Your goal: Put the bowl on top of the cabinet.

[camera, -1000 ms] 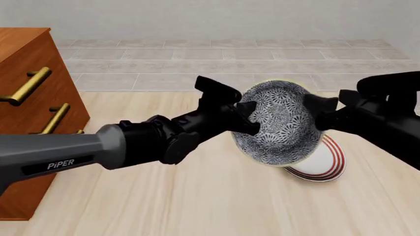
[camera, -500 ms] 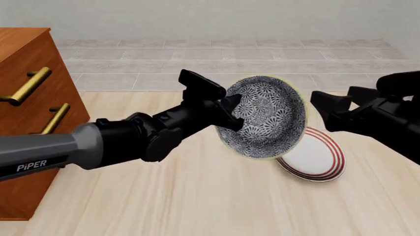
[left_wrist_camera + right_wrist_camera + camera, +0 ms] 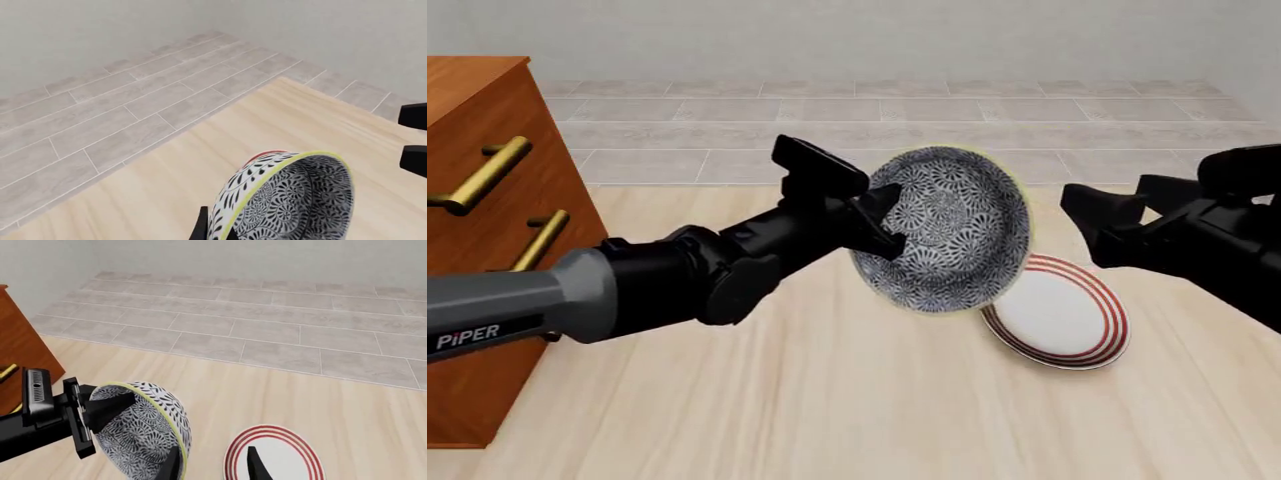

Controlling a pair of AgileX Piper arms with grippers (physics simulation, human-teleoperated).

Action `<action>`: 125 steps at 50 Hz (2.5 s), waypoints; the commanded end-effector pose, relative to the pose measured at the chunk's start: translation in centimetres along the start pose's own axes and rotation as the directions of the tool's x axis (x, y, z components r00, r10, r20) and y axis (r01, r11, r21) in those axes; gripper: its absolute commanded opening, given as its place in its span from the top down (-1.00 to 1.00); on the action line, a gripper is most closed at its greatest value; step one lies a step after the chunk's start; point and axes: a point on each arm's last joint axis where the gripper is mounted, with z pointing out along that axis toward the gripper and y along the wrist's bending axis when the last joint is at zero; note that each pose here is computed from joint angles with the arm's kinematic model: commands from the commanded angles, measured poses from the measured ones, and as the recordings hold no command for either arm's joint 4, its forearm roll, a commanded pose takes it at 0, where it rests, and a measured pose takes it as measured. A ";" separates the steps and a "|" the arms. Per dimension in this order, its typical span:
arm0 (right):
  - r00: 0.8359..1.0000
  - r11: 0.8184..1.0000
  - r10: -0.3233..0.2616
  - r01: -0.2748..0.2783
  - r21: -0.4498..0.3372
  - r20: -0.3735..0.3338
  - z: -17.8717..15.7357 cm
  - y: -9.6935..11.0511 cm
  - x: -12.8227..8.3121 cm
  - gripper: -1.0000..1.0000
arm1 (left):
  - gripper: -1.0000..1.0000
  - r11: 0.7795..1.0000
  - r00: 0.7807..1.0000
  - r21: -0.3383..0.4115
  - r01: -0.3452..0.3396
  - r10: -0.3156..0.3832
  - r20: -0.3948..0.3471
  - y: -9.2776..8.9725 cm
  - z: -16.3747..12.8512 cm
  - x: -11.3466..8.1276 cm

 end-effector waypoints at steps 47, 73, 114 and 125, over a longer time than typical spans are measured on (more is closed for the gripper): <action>1.000 1.000 0.006 -0.006 -0.004 -0.005 0.2 0.1 0.2 -1.00 | 1.00 0.981 1.000 -0.195 0.003 -0.002 0.007 6.9 -4.7 -6.5; 1.000 1.000 0.005 -0.005 -0.010 -0.008 0.3 0.2 0.3 -1.00 | 1.00 0.927 0.997 -0.376 0.006 -0.033 -0.067 12.6 -10.1 -10.7; 1.000 1.000 0.004 -0.004 -0.023 -0.013 0.1 0.4 0.5 -1.00 | 1.00 0.707 0.893 -0.555 0.438 -0.413 0.179 16.6 -18.2 -13.7; 1.000 1.000 0.003 -0.004 -0.023 -0.017 0.3 0.4 0.6 -1.00 | 1.00 0.651 0.858 -0.564 0.508 -0.440 0.266 16.5 -20.8 -14.6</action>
